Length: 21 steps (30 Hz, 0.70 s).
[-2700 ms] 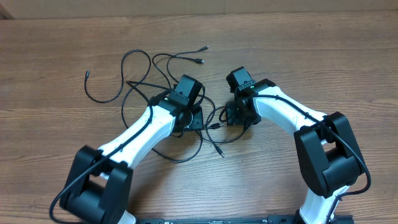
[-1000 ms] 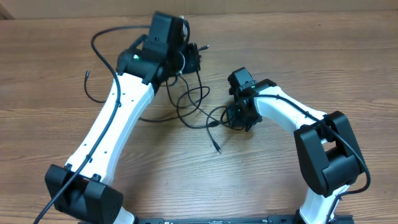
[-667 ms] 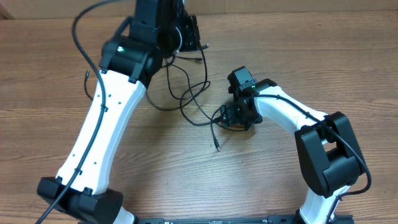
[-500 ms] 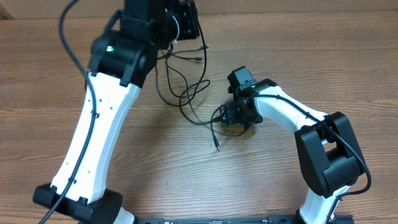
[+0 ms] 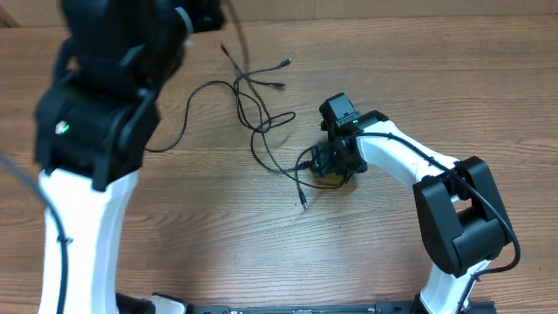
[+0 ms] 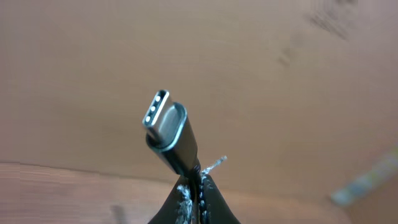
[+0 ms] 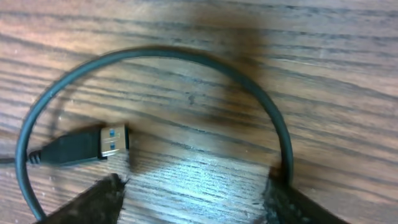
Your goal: Untangle cables
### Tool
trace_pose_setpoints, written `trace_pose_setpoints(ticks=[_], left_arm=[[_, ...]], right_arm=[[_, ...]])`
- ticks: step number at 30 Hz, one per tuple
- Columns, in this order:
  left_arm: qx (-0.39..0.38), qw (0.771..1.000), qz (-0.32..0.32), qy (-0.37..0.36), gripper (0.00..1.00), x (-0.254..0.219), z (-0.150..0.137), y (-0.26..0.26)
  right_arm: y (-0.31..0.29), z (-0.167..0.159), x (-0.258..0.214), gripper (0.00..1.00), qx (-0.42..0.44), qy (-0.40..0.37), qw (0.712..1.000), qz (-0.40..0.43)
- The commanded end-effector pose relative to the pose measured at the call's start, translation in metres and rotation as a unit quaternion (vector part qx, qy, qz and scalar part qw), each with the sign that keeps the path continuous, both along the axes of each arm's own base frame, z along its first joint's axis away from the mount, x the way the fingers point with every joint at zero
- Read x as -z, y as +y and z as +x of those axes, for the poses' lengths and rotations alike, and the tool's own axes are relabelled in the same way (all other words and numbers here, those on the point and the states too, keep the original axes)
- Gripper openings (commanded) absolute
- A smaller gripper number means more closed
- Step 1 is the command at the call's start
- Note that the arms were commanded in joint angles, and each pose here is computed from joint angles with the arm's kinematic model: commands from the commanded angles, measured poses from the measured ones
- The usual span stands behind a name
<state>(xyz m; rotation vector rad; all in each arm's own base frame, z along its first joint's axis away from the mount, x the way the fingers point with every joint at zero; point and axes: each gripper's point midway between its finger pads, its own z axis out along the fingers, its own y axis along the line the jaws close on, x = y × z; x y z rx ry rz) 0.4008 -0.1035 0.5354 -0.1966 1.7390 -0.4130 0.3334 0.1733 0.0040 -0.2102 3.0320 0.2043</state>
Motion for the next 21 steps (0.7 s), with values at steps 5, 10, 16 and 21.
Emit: trace_pose_setpoints(ticks=[5, 10, 16, 21], left_arm=[[-0.252, 0.962, 0.083, 0.066, 0.04, 0.03, -0.017, 0.109], [-0.312, 0.929, 0.075, 0.184, 0.04, 0.106, -0.01, 0.133], [-0.334, 0.879, 0.112, 0.321, 0.04, 0.205, 0.01, 0.146], [-0.319, 0.84, 0.128, 0.42, 0.04, 0.274, 0.019, 0.153]], right_arm=[[-0.007, -0.008, 0.011, 0.57, 0.005, 0.016, 1.0, -0.008], [-0.007, -0.008, 0.011, 0.56, 0.005, 0.016, 1.0, -0.008], [-0.007, -0.008, 0.011, 0.74, 0.005, 0.017, 1.0, -0.008], [0.007, -0.003, -0.013, 0.75, -0.003, 0.027, 0.999, 0.02]])
